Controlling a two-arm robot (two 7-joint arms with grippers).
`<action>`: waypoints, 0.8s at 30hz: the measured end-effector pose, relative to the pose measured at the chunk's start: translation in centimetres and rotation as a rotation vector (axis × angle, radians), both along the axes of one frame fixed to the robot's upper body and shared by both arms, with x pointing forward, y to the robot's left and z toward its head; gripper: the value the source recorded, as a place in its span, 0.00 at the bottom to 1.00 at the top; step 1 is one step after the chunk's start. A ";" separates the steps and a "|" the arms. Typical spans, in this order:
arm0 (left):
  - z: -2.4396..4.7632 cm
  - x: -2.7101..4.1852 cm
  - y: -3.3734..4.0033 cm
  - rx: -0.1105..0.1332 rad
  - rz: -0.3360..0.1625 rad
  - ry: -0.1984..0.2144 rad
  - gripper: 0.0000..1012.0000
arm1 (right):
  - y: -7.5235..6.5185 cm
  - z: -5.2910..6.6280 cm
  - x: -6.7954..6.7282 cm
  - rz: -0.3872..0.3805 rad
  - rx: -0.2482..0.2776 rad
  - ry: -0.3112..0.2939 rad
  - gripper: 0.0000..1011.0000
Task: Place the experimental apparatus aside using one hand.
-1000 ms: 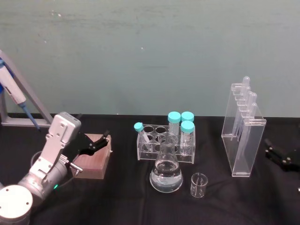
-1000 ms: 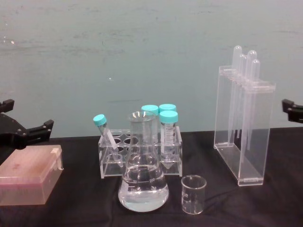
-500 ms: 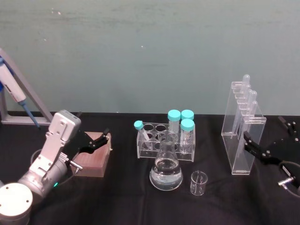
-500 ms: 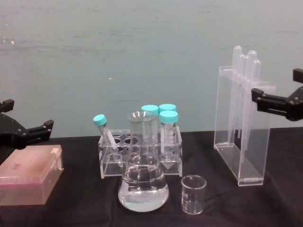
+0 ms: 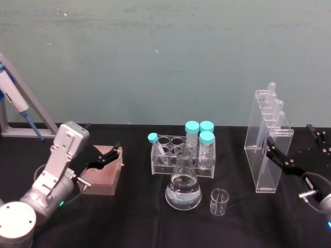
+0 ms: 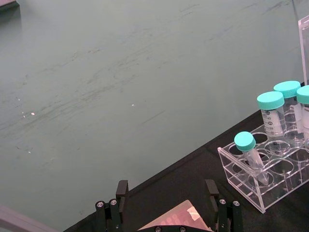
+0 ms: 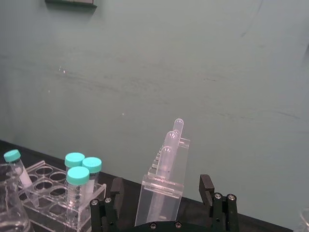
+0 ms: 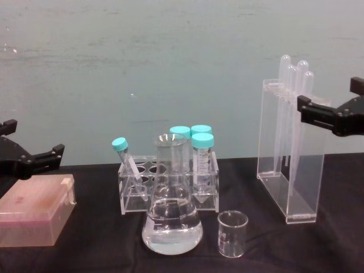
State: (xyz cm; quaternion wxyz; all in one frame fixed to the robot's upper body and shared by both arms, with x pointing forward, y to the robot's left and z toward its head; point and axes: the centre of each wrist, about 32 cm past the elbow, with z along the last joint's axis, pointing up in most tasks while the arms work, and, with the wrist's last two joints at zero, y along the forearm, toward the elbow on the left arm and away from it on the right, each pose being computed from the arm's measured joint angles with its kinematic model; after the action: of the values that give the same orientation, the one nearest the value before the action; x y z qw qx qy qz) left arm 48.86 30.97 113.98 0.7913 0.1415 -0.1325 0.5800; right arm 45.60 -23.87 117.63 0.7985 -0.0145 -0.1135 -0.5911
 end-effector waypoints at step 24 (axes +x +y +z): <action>0.00 0.00 0.00 0.000 0.000 0.000 0.99 | 2.1 -0.8 1.9 -0.043 0.087 -0.001 0.99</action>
State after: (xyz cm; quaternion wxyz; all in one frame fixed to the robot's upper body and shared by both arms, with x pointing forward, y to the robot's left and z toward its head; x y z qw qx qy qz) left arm 48.86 30.97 113.98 0.7913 0.1415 -0.1324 0.5800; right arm 47.53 -21.75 116.79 0.7854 0.0181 -0.0880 -0.6124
